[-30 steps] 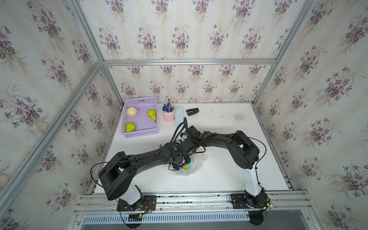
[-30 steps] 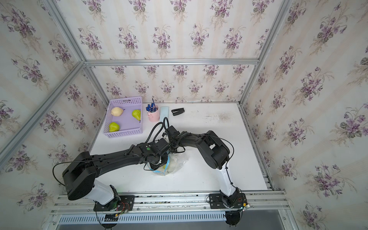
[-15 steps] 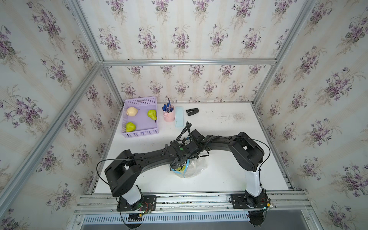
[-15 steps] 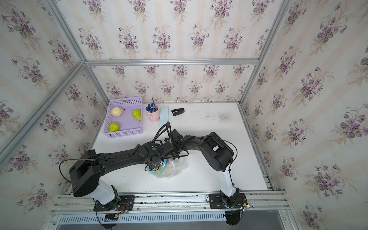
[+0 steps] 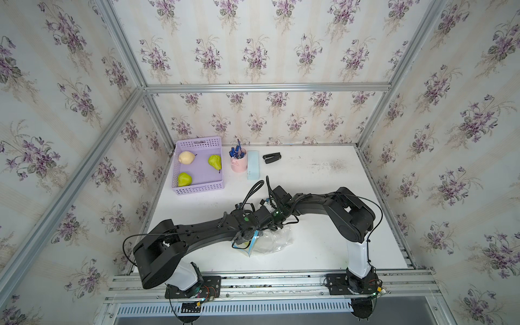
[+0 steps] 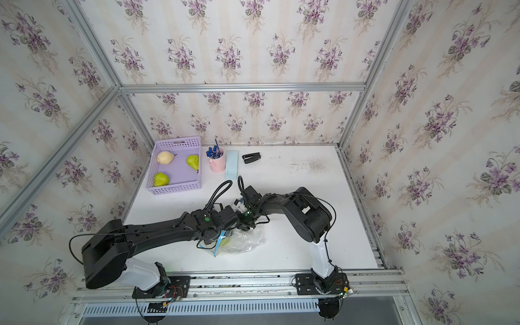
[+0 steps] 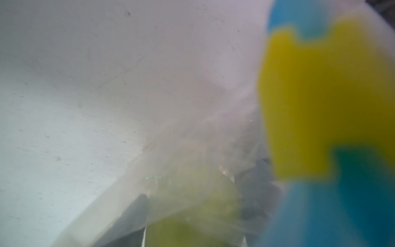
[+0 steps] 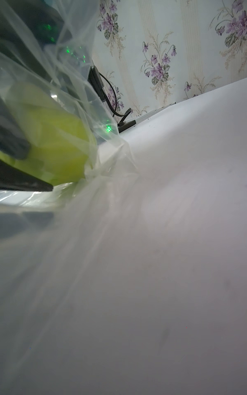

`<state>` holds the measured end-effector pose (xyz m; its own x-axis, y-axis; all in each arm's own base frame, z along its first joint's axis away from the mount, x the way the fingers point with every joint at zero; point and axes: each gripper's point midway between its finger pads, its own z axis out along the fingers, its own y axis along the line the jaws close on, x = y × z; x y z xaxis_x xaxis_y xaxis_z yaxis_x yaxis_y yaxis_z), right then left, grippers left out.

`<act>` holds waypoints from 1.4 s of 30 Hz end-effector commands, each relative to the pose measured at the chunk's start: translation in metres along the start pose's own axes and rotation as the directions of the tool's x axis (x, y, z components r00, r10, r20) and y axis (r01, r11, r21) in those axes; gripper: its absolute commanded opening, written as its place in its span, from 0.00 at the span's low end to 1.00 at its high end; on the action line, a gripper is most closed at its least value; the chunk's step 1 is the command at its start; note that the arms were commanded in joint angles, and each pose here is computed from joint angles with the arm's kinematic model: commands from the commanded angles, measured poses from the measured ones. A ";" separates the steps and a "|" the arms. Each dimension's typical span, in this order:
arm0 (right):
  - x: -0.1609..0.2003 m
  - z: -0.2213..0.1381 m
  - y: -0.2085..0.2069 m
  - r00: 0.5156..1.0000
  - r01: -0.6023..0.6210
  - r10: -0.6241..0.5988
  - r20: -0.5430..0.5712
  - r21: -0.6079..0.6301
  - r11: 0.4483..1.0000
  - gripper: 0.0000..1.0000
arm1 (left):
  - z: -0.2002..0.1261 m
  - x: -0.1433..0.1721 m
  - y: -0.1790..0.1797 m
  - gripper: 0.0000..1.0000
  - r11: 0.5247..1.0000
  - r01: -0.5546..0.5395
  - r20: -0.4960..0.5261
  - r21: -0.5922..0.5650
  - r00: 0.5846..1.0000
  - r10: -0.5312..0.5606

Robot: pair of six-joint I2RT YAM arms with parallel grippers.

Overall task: Open the zip-top bag and take out the pear
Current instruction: Pick up the pear from the zipper food storage bag, then place the pear in the basket.

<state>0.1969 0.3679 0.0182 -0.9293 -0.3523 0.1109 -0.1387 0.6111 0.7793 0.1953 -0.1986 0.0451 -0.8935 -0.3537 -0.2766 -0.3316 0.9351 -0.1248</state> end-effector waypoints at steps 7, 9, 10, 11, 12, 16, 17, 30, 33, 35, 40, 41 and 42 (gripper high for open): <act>-0.002 0.002 -0.015 0.999 -0.049 0.049 -0.001 0.069 0.996 0.23 | 0.013 0.034 -0.018 0.67 0.991 -0.081 -0.168 0.110 0.981 0.099; -0.004 0.002 -0.016 0.999 -0.053 0.053 0.006 0.069 0.996 0.23 | 0.012 0.038 -0.020 0.62 0.986 -0.099 -0.186 0.131 0.975 0.122; -0.005 0.002 -0.016 0.998 -0.056 0.055 0.011 0.067 0.996 0.23 | 0.011 0.039 -0.017 0.57 0.986 -0.106 -0.192 0.126 0.973 0.129; -0.006 0.001 -0.017 0.998 -0.062 0.061 0.013 0.065 0.996 0.24 | 0.008 0.039 -0.016 0.51 0.985 -0.112 -0.193 0.127 0.972 0.136; -0.007 0.000 -0.016 0.998 -0.064 0.063 0.018 0.063 0.996 0.24 | 0.005 0.038 -0.013 0.48 0.986 -0.110 -0.190 0.126 0.973 0.133; -0.016 -0.008 -0.017 0.996 -0.073 0.070 0.049 0.065 0.995 0.25 | -0.013 0.028 -0.007 0.47 0.984 -0.077 -0.172 0.158 0.980 0.104; -0.017 -0.010 -0.019 0.996 -0.078 0.074 0.056 0.068 0.995 0.25 | -0.017 0.025 -0.005 0.47 0.984 -0.065 -0.172 0.166 0.981 0.094; -0.047 -0.032 -0.057 0.971 -0.173 0.137 0.196 0.177 0.969 0.25 | -0.102 -0.027 0.032 0.52 0.966 0.061 -0.149 0.251 0.989 -0.024; -0.056 -0.042 -0.072 0.955 -0.213 0.161 0.250 0.201 0.956 0.24 | -0.120 -0.043 0.050 0.53 0.963 0.094 -0.114 0.254 0.991 -0.066; -0.062 -0.050 -0.080 0.943 -0.240 0.178 0.283 0.204 0.949 0.23 | -0.129 -0.056 0.062 0.53 0.962 0.118 -0.089 0.248 0.991 -0.098; -0.085 -0.072 -0.092 0.912 -0.282 0.194 0.361 0.208 0.937 0.18 | -0.138 -0.078 0.063 0.54 0.955 0.119 -0.127 0.273 0.988 -0.087; -0.094 -0.085 -0.101 0.893 -0.314 0.219 0.393 0.197 0.929 0.18 | -0.138 -0.082 0.063 0.54 0.956 0.112 -0.133 0.271 0.988 -0.078; -0.099 -0.091 -0.101 0.886 -0.317 0.219 0.409 0.190 0.929 0.17 | -0.138 -0.087 0.061 0.53 0.956 0.109 -0.135 0.273 0.988 -0.074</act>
<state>0.3153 0.3170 0.0147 -0.9993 -0.0227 0.0290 0.0054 0.6874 0.7262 0.2149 -0.1063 0.1920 -0.8531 -0.4959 -0.1621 -0.3954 0.8172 -0.4193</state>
